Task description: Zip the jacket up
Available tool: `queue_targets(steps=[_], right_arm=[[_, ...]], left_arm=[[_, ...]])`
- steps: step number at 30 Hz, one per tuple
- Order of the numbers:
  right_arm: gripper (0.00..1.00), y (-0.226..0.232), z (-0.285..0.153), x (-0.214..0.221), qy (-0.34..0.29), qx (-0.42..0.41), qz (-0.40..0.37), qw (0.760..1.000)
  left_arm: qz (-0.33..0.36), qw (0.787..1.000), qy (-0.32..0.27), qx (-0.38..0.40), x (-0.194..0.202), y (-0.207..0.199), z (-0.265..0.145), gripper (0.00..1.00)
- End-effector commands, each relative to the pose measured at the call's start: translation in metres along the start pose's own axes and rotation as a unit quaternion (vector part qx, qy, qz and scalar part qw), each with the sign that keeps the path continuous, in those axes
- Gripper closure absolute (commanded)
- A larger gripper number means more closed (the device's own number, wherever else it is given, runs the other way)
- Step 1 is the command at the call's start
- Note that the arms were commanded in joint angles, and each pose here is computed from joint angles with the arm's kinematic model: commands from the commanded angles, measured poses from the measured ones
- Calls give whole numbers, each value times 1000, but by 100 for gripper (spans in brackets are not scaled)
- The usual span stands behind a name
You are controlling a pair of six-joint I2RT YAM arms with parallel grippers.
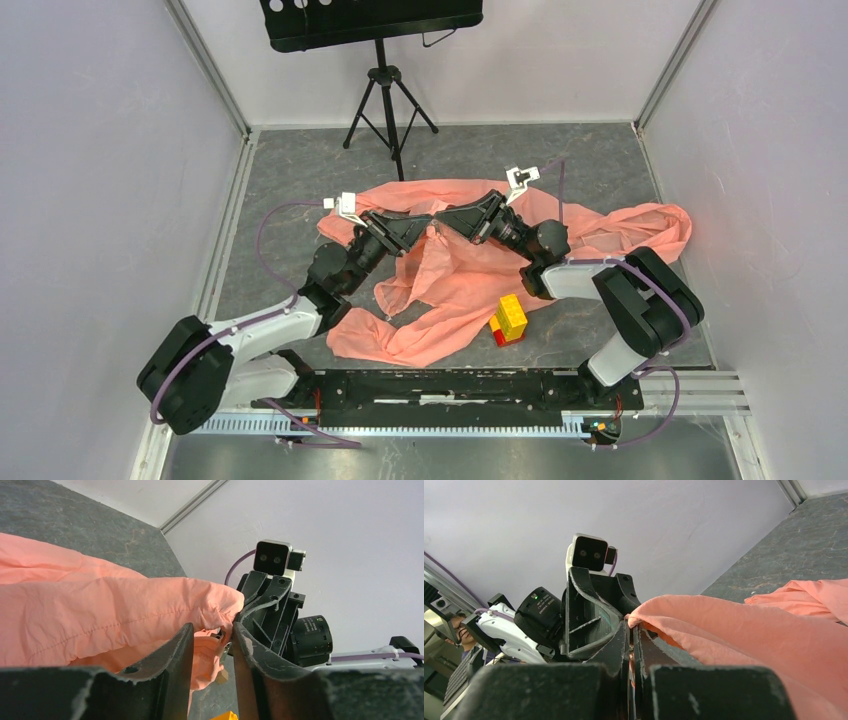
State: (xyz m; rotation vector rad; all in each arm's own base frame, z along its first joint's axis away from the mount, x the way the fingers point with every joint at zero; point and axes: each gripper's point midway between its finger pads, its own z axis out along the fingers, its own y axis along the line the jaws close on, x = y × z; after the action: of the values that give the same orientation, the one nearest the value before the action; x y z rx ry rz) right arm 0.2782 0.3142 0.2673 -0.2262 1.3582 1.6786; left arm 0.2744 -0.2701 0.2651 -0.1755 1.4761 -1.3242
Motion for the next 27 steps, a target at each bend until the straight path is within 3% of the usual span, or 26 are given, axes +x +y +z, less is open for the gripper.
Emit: queue_targets(steps=[1,3,6,8,11,14,15,16,21,27], right_arm=[[99,94,-13,-48,-111,-180,-124,969],[99,95,-13,-48,-112,-180,-125,969],[99,95,-15,-48,-115,-178,-127,969],[97,93,-15,-49,-116,-172,-125,970],[65,72,-11,-47,-90,-129,-108,982],[51,43,-8,-37,-37,-54,-106,992],[39,38,-9,-36,-23,-33,-120,992],[35,23,-10,-29,4,9,-119,993],[35,-13,-28,-10,135,159,-187,960],[39,-3,-44,1,214,172,-207,939]], left_arm=[[-23,999,-24,16,-13,-13,7,63],[-18,999,-24,20,-14,-14,7,72],[-9,999,-22,26,-15,-18,8,97],[-5,999,-20,27,-15,-19,8,98],[2,1000,-13,16,-13,-15,7,98],[13,1000,-3,-17,-11,-4,7,98],[16,999,0,-28,-11,-1,6,98],[21,999,4,-38,-12,1,7,98],[21,998,16,-51,-11,2,5,98],[0,999,22,-43,-5,2,0,98]])
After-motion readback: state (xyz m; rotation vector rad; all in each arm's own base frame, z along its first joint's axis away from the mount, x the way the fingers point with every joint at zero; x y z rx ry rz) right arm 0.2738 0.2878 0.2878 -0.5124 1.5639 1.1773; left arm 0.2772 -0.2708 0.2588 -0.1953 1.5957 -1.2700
